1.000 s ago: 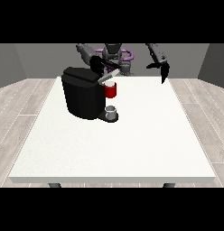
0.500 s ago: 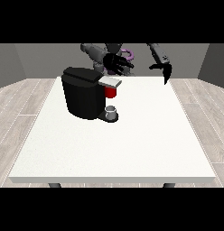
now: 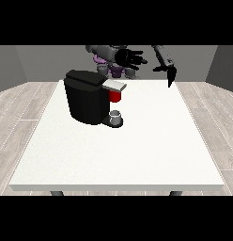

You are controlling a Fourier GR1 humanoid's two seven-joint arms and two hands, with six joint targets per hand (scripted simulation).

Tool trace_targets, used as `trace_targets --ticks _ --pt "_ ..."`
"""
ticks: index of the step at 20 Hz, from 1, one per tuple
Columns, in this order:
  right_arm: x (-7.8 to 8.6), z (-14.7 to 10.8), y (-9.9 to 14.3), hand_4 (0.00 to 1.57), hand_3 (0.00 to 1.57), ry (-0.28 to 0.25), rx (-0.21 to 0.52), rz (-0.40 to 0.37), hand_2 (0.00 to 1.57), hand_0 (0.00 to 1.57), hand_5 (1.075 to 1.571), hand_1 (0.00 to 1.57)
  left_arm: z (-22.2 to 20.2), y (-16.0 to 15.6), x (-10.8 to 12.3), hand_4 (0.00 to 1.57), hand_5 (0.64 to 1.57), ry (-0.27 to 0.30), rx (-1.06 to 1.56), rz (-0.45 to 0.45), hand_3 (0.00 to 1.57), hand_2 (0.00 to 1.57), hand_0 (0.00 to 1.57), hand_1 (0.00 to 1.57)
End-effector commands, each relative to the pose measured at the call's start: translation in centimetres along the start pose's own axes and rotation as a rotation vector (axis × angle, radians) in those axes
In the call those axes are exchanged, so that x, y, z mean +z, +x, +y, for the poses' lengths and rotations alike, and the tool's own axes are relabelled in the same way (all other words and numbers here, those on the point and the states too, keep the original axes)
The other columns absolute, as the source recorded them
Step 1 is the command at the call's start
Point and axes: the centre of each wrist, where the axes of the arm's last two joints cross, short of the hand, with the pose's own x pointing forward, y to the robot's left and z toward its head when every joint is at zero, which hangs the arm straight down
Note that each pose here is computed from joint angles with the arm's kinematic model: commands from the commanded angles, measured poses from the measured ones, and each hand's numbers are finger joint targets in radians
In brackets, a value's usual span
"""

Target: Insert the coffee pod into the coffee machine and close the lid

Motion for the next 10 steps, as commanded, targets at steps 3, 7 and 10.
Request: trace_targets --ticks 3,7,10 --pt "2.4 2.3 -1.0 0.47 0.00 0.119 -0.035 0.007 0.00 0.00 1.571 0.00 -1.2 -2.0 1.6 0.17 1.571 0.006 0.011 0.029 0.00 0.00 0.00 0.00" --pt "4.8 3.9 -1.9 0.51 0.00 0.241 -0.079 -0.053 0.00 0.00 1.571 0.00 -0.8 -1.9 1.5 0.17 1.571 -0.021 0.017 0.033 0.00 0.00 0.00 0.00" --pt "9.7 6.2 -2.8 0.46 0.00 0.305 -0.195 -0.039 0.00 0.00 1.571 0.00 -1.0 -2.6 1.5 0.17 1.571 0.002 0.041 0.040 0.00 0.00 0.00 0.00"
